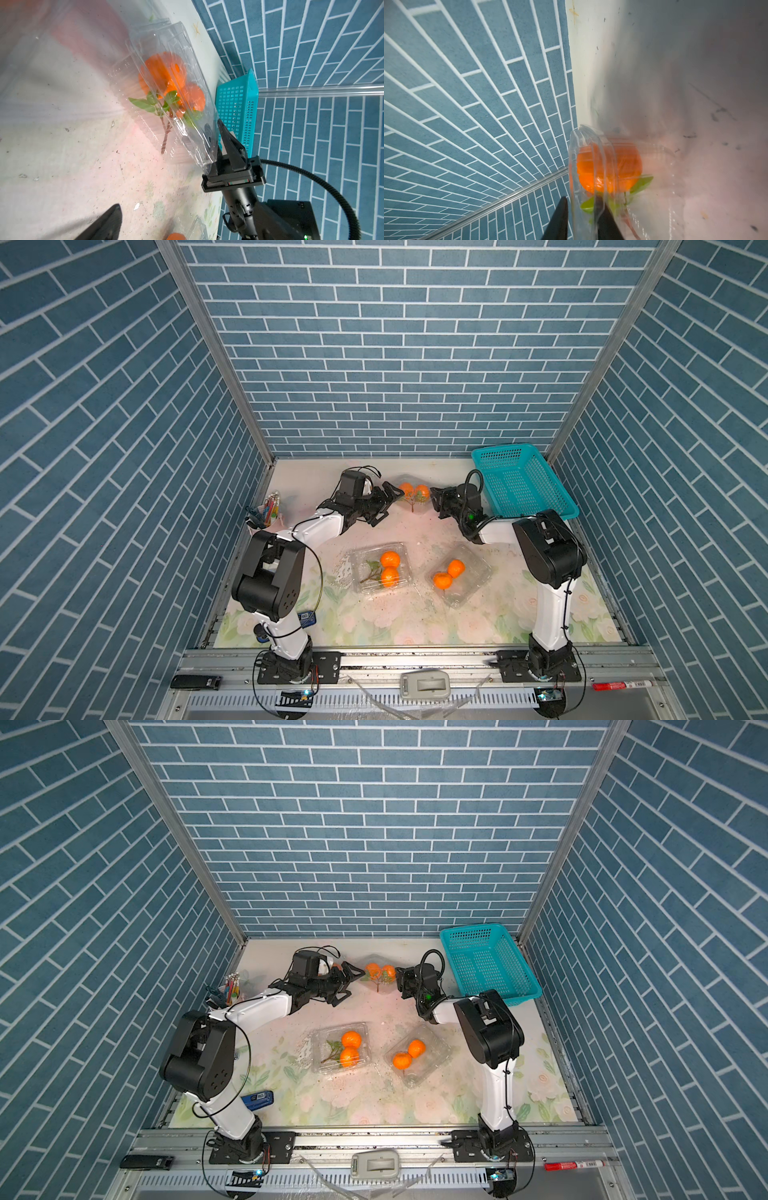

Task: Take oranges out of containers
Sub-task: Open the packing box at the center of the board.

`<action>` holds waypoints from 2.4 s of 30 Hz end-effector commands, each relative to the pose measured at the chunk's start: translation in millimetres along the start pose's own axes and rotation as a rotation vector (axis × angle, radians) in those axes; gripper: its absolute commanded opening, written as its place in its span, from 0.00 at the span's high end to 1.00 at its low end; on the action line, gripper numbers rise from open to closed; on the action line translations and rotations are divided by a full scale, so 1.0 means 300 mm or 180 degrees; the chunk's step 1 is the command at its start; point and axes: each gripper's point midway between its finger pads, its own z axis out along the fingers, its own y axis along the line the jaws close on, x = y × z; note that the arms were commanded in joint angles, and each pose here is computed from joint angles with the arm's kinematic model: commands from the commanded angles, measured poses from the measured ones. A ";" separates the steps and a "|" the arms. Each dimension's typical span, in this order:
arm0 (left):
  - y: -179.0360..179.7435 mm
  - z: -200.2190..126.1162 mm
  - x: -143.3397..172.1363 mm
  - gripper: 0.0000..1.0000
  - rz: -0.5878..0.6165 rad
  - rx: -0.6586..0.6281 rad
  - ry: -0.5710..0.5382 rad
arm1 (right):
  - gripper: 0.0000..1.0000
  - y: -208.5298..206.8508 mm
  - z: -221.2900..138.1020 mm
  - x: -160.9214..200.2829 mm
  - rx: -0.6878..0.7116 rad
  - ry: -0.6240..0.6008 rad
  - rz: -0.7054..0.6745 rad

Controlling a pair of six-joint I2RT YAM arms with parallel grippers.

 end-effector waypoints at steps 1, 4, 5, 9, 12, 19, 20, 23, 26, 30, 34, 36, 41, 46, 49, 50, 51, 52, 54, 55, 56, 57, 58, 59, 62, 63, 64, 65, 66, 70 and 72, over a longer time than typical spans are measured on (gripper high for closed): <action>0.031 0.037 -0.022 0.04 -0.0213 0.0057 -0.0101 | 0.75 0.058 0.012 0.008 -0.0194 0.0062 0.0110; 0.044 0.057 -0.022 0.09 -0.0304 0.0102 -0.0107 | 0.75 0.068 0.016 0.010 -0.0217 0.0053 0.0108; 0.047 0.060 -0.019 0.10 -0.0310 0.0101 -0.0111 | 0.76 0.068 0.017 0.009 -0.0215 0.0051 0.0114; 0.070 0.070 -0.012 0.15 -0.0344 0.0063 -0.0122 | 0.76 0.085 0.023 0.014 -0.0249 0.0066 0.0150; 0.083 0.087 -0.006 0.20 -0.0383 0.0062 -0.0117 | 0.77 0.095 0.023 0.018 -0.0266 0.0067 0.0183; 0.106 0.119 -0.007 0.27 -0.0473 0.0080 -0.0162 | 0.78 0.110 0.027 0.028 -0.0238 0.0082 0.0201; 0.108 0.124 -0.006 0.26 -0.0487 0.0076 -0.0161 | 0.78 0.108 0.028 0.029 -0.0237 0.0079 0.0210; 0.120 0.136 -0.011 0.27 -0.0512 0.0051 -0.0179 | 0.79 0.103 0.032 0.039 -0.0228 0.0098 0.0221; 0.126 0.145 -0.015 0.27 -0.0554 0.0050 -0.0197 | 0.79 0.101 0.033 0.048 -0.0217 0.0120 0.0215; 0.135 0.149 -0.024 0.27 -0.0594 0.0046 -0.0247 | 0.80 0.087 0.029 0.059 -0.0178 0.0144 0.0206; 0.137 0.152 -0.035 0.26 -0.0637 0.0085 -0.0305 | 0.81 0.069 0.026 0.078 -0.0138 0.0177 0.0191; 0.131 0.151 -0.039 0.26 -0.0644 0.0115 -0.0332 | 0.81 0.060 0.023 0.083 -0.0118 0.0190 0.0181; 0.131 0.155 -0.043 0.26 -0.0631 0.0111 -0.0343 | 0.81 0.037 0.017 0.087 -0.0090 0.0193 0.0185; 0.141 0.160 -0.043 0.26 -0.0654 0.0105 -0.0356 | 0.81 0.049 0.017 0.097 -0.0110 0.0223 0.0174; 0.144 0.163 -0.044 0.26 -0.0656 0.0096 -0.0354 | 0.81 0.044 0.016 0.103 -0.0100 0.0233 0.0167; 0.143 0.165 -0.045 0.26 -0.0659 0.0098 -0.0351 | 0.82 0.041 0.015 0.106 -0.0094 0.0237 0.0162; 0.148 0.169 -0.043 0.26 -0.0665 0.0090 -0.0346 | 0.81 0.038 0.015 0.109 -0.0089 0.0242 0.0161; 0.151 0.170 -0.047 0.26 -0.0672 0.0089 -0.0355 | 0.82 0.035 0.015 0.112 -0.0082 0.0249 0.0162; 0.161 0.175 -0.046 0.26 -0.0689 0.0076 -0.0357 | 0.82 0.036 0.015 0.120 -0.0090 0.0265 0.0157; 0.165 0.178 -0.043 0.26 -0.0694 0.0068 -0.0349 | 0.82 0.035 0.015 0.124 -0.0088 0.0270 0.0157; 0.167 0.182 -0.039 0.26 -0.0701 0.0065 -0.0342 | 0.82 0.035 0.015 0.127 -0.0089 0.0275 0.0153; 0.170 0.183 -0.037 0.27 -0.0708 0.0066 -0.0340 | 0.82 0.039 0.014 0.127 -0.0100 0.0271 0.0155; 0.173 0.183 -0.036 0.27 -0.0715 0.0064 -0.0349 | 0.82 0.040 0.013 0.128 -0.0100 0.0269 0.0154; 0.172 0.182 -0.036 0.27 -0.0716 0.0065 -0.0351 | 0.82 0.042 0.013 0.128 -0.0103 0.0268 0.0149; 0.178 0.183 -0.036 0.27 -0.0725 0.0066 -0.0358 | 0.82 0.052 0.015 0.136 -0.0116 0.0291 0.0145; 0.181 0.185 -0.035 0.27 -0.0725 0.0059 -0.0355 | 0.82 0.051 0.017 0.140 -0.0114 0.0301 0.0143; 0.181 0.186 -0.034 0.27 -0.0725 0.0060 -0.0355 | 0.82 0.052 0.016 0.147 -0.0112 0.0315 0.0141; 0.184 0.188 -0.032 0.27 -0.0727 0.0055 -0.0357 | 0.82 0.049 0.016 0.155 -0.0105 0.0331 0.0137; 0.185 0.189 -0.034 0.27 -0.0727 0.0053 -0.0364 | 0.82 0.049 0.016 0.169 -0.0102 0.0357 0.0135; 0.184 0.200 -0.032 0.27 -0.0731 0.0054 -0.0356 | 0.82 0.042 0.022 0.206 -0.0088 0.0424 0.0123; 0.184 0.204 -0.026 0.27 -0.0734 0.0050 -0.0346 | 0.82 0.045 0.028 0.221 -0.0102 0.0468 0.0114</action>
